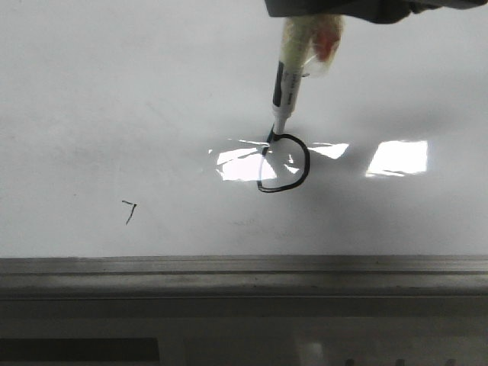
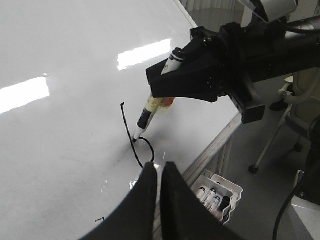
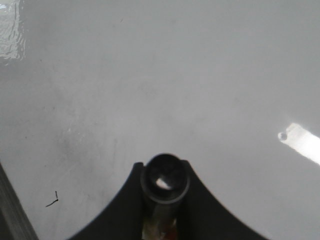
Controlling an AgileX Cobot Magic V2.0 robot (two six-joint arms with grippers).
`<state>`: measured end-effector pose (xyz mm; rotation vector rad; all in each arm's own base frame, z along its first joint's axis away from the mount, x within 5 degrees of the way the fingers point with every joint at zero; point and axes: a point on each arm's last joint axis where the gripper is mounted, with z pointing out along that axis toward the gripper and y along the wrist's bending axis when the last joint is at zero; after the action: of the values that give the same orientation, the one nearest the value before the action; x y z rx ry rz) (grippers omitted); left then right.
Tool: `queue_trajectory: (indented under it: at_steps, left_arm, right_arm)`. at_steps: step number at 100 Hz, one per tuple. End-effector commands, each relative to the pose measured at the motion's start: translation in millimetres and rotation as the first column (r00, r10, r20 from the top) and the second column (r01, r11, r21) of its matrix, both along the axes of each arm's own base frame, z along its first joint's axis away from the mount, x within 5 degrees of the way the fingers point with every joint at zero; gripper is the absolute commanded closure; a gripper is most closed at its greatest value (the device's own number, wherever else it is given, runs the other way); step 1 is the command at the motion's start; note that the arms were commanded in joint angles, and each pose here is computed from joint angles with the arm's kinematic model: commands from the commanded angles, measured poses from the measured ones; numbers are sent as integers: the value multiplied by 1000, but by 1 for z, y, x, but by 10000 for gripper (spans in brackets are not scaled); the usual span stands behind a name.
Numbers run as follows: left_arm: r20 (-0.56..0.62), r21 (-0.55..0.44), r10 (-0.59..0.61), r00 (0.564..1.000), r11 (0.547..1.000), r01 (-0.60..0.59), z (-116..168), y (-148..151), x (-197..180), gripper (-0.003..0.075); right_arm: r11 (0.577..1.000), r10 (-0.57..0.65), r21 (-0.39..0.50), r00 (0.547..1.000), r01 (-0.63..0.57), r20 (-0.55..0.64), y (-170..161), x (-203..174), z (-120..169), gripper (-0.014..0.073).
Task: Write number 6 on whiteboard
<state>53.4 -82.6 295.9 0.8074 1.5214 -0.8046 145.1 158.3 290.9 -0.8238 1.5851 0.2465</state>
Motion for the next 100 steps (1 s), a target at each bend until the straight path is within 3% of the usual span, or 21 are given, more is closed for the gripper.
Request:
queue_trajectory:
  at_steps: [1, 51, 77, 94, 100]
  left_arm:
    - [2, -42, 15, 1000, 999, -15, 10, 1, 1, 741]
    - [2, -42, 15, 1000, 999, -15, 10, 1, 1, 741]
    - [-60, -101, -26, 998, 995, 20, 12, -1, -2, 741]
    - [-59, -102, -20, 998, 995, 14, 12, -1, -2, 732]
    - [-54, -97, -20, 998, 995, 14, 12, -1, -2, 688]
  right_arm:
    - [1000, -12, -13, 999, 12, 30, 0, 4, 4, 659]
    - [1000, 15, -10, 1000, -15, 19, 1, 1, 5, 659]
    - [958, 228, 154, 968, -243, 107, -14, -36, 72, 659]
    - [931, 246, 224, 950, -287, 194, -33, -53, 100, 659]
    - [924, 267, 226, 943, -309, 199, -36, -57, 101, 659]
